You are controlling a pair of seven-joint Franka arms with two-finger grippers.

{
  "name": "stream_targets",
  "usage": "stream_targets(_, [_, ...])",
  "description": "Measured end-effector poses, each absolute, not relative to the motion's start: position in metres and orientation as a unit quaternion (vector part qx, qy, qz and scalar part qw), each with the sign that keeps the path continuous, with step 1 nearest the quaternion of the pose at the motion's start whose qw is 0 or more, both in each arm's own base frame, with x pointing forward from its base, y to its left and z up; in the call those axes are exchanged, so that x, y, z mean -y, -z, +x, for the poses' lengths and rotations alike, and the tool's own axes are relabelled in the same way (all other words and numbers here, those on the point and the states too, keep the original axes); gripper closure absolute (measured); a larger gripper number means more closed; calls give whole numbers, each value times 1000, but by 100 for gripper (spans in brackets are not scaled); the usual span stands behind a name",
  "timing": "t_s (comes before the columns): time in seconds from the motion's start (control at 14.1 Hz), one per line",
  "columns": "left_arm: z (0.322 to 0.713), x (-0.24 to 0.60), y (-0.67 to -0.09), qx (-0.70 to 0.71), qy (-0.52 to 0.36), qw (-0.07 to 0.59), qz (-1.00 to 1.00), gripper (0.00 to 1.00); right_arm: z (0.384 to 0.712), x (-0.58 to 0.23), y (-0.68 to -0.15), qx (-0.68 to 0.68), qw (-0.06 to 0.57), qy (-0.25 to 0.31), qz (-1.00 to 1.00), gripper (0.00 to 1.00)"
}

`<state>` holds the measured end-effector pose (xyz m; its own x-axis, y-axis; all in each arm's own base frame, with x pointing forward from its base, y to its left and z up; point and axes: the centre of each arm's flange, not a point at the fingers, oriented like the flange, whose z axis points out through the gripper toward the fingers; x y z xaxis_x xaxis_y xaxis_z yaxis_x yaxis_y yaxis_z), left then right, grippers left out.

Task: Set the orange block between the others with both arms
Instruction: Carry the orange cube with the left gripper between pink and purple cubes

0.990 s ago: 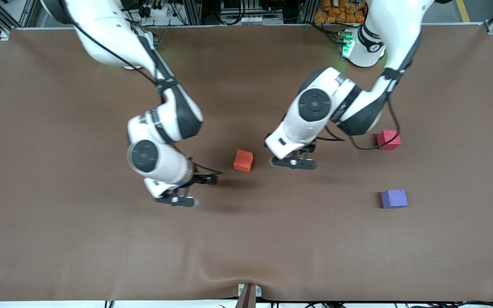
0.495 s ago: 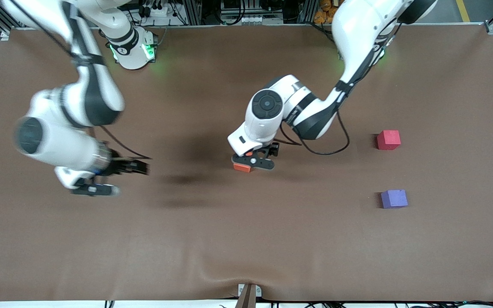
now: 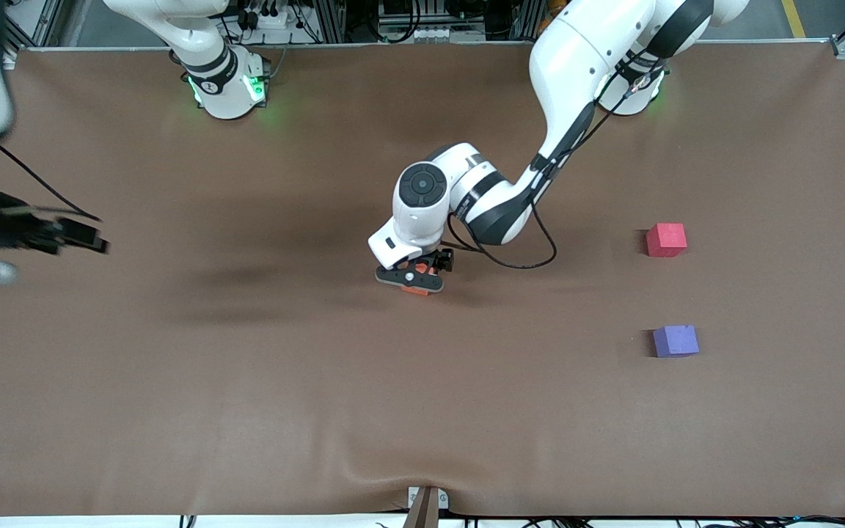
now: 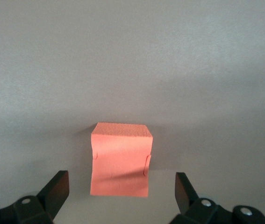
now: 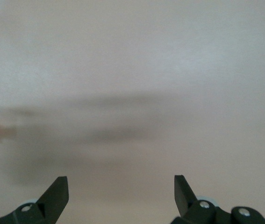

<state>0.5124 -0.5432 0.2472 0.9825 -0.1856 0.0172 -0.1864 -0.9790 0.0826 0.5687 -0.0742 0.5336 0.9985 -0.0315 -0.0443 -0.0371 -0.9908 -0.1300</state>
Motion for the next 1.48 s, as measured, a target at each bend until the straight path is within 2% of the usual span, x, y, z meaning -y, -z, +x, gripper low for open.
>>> stream_targets(0.35, [516, 541, -220, 89, -6, 45, 995, 0, 537, 54, -600, -34, 40, -24, -998, 0])
stream_targets(0.49, [515, 541, -209, 89, -2, 44, 995, 5, 536, 42, -606, -37, 36, -27, -998, 0])
stream_targets(0.57, [514, 541, -204, 89, 0, 43, 995, 11, 537, 36, -607, -34, 29, -26, -999, 0])
stream_targets(0.64, [514, 541, -201, 89, 1, 42, 995, 11, 537, 30, -611, -29, 20, -24, -999, 0])
stream_targets(0.85, [515, 540, -202, 89, 0, 42, 995, 41, 530, 29, -637, -28, 12, -33, -999, 0])
stream_targets(0.92, [518, 538, -205, 87, -3, 43, 995, 45, 527, 31, -645, -30, 11, -33, -999, 0])
stream_targets(1.06, [553, 510, -233, 63, -25, 45, 997, 45, 526, 35, -651, -33, 4, -32, -999, 0])
stream_targets(1.27, [628, 403, -325, 43, -37, 47, 997, 45, 526, 40, -652, -36, -12, -29, -999, 0])
stream_targets(1.48, [653, 282, -382, 43, -7, 42, 998, 47, 527, 41, -663, -37, -16, -17, -999, 0])
